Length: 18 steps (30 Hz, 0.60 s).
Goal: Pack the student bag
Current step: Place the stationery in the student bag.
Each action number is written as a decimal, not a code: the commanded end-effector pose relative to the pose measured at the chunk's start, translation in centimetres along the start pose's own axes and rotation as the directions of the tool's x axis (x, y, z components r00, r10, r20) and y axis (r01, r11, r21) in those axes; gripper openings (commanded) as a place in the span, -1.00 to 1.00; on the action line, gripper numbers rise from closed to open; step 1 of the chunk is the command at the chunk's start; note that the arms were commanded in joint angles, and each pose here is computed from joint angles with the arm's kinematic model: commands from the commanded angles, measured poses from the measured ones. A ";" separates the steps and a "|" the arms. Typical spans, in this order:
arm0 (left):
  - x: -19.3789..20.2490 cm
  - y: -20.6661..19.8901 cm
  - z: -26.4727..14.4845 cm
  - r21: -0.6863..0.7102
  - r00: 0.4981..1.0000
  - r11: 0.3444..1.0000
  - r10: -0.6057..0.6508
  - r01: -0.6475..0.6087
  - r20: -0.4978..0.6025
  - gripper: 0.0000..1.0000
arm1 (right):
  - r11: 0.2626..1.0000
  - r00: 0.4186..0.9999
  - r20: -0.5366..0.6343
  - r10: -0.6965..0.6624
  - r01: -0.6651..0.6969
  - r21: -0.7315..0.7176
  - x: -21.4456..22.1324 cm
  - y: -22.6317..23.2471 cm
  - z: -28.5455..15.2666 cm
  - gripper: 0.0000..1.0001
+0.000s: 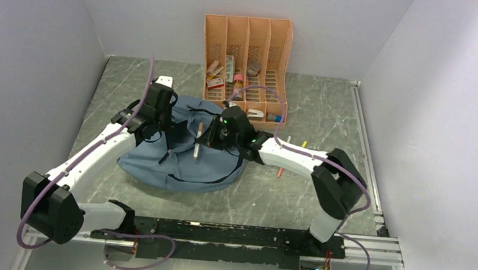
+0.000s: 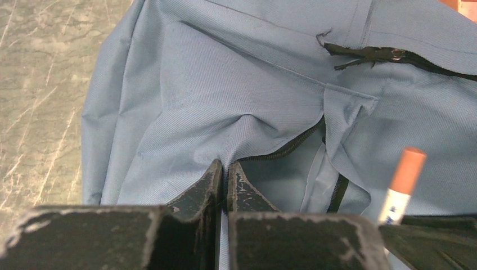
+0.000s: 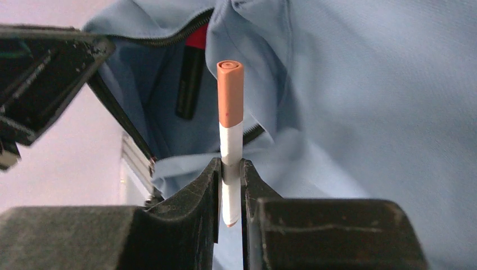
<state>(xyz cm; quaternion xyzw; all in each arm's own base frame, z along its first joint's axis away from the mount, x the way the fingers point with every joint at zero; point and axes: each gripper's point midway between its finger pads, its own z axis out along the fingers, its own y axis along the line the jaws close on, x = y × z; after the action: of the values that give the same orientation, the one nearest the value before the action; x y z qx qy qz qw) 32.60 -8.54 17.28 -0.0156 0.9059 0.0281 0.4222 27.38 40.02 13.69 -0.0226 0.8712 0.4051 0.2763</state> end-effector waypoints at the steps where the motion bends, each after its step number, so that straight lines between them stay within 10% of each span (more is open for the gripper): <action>1: -2.8 0.4 -0.7 -0.006 0.994 0.999 -0.044 0.045 0.095 -0.90 | 0.982 0.997 -0.027 0.073 -0.077 -0.171 -1.5 4.7 1.5 -1.00; 18: -2.8 0.4 -0.7 -0.005 0.994 0.999 -0.044 0.045 0.096 -0.90 | 0.947 0.967 -0.200 0.154 -0.203 -0.250 0.6 6.5 5.4 -1.00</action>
<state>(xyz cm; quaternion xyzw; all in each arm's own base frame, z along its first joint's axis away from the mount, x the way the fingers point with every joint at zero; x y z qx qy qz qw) 32.59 -8.53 17.29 -0.0156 0.9059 0.0283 0.4223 28.31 47.39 14.75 -0.0084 0.8336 0.5219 0.1809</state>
